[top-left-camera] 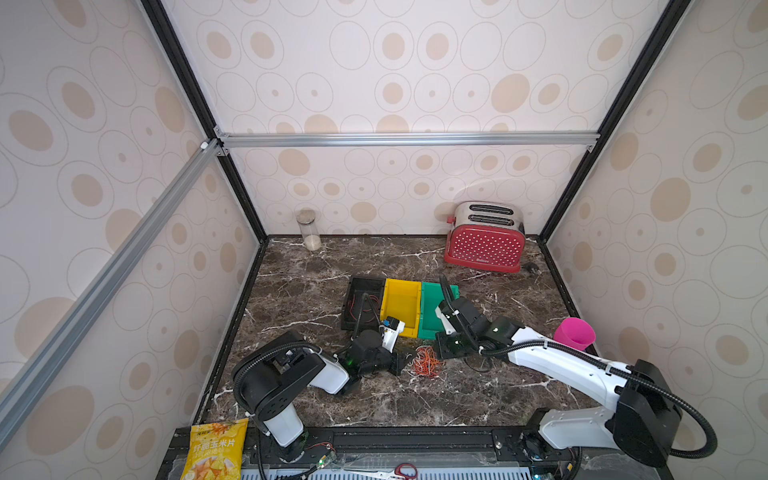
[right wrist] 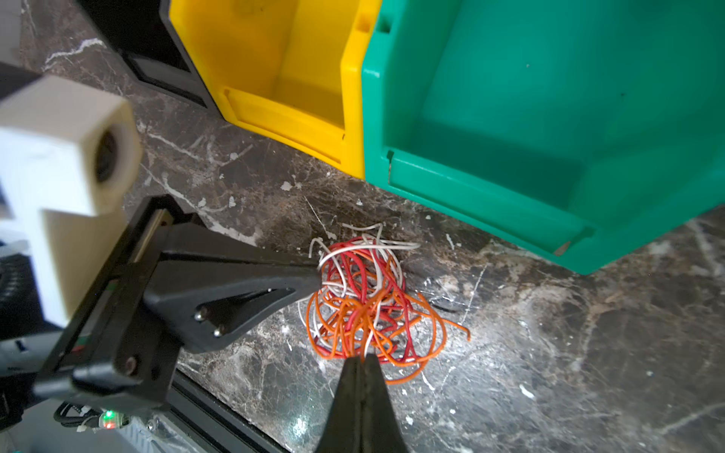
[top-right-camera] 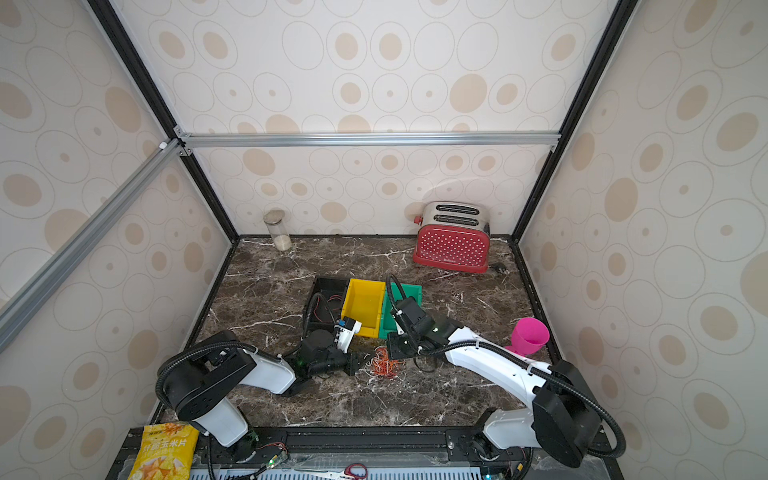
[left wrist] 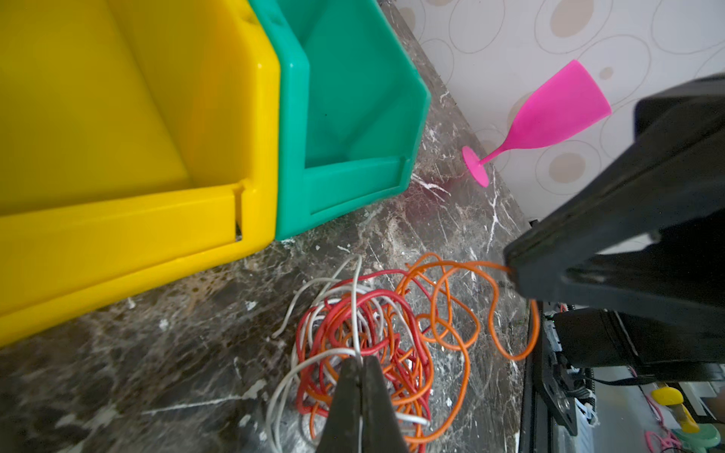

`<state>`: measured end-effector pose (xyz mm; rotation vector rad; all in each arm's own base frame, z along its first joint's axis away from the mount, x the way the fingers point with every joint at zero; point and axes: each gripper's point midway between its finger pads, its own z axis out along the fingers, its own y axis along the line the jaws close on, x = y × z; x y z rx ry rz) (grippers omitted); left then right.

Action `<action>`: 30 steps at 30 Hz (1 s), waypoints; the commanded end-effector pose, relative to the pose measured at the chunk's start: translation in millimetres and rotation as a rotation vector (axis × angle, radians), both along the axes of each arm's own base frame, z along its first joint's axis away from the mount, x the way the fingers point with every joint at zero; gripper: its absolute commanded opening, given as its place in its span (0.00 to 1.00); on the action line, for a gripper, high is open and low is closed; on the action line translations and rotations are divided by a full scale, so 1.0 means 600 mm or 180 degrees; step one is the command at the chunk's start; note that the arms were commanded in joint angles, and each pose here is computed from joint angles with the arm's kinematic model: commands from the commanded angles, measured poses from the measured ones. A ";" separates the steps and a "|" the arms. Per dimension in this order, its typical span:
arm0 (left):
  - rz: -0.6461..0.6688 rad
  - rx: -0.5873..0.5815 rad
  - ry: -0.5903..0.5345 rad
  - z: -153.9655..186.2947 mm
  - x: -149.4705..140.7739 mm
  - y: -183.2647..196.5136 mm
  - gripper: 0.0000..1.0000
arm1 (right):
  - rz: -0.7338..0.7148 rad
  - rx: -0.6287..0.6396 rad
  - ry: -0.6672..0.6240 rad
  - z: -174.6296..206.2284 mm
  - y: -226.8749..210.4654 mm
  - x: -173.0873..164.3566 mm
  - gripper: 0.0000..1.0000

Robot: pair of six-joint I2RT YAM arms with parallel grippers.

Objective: Untangle and sort cables by color
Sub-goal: Untie the cable.

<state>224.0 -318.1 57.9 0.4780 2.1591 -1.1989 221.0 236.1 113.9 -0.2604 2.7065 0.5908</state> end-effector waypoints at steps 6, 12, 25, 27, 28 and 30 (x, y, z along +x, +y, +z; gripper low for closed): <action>0.0052 0.0128 -0.0099 0.006 0.003 0.007 0.00 | -0.0089 -0.0437 -0.0390 0.041 -0.056 0.008 0.00; 0.0232 0.0353 -0.0169 0.001 0.005 0.036 0.00 | -0.0273 -0.0684 -0.0646 0.062 -0.099 0.019 0.00; 0.0754 0.0778 -0.0131 -0.022 0.016 0.102 0.00 | -0.1011 -0.1005 -0.0760 0.096 -0.213 0.041 0.00; 0.0818 0.0862 -0.0124 -0.027 0.017 0.112 0.00 | -0.1060 -0.0992 -0.0764 0.099 -0.221 0.041 0.00; 0.0842 0.0882 -0.0129 -0.026 0.018 0.115 0.00 | -0.1058 -0.0972 -0.0769 0.100 -0.221 0.042 0.00; 0.0851 0.0888 -0.0144 -0.024 0.018 0.118 0.00 | -0.0944 -0.0836 -0.0769 0.103 -0.205 0.041 0.00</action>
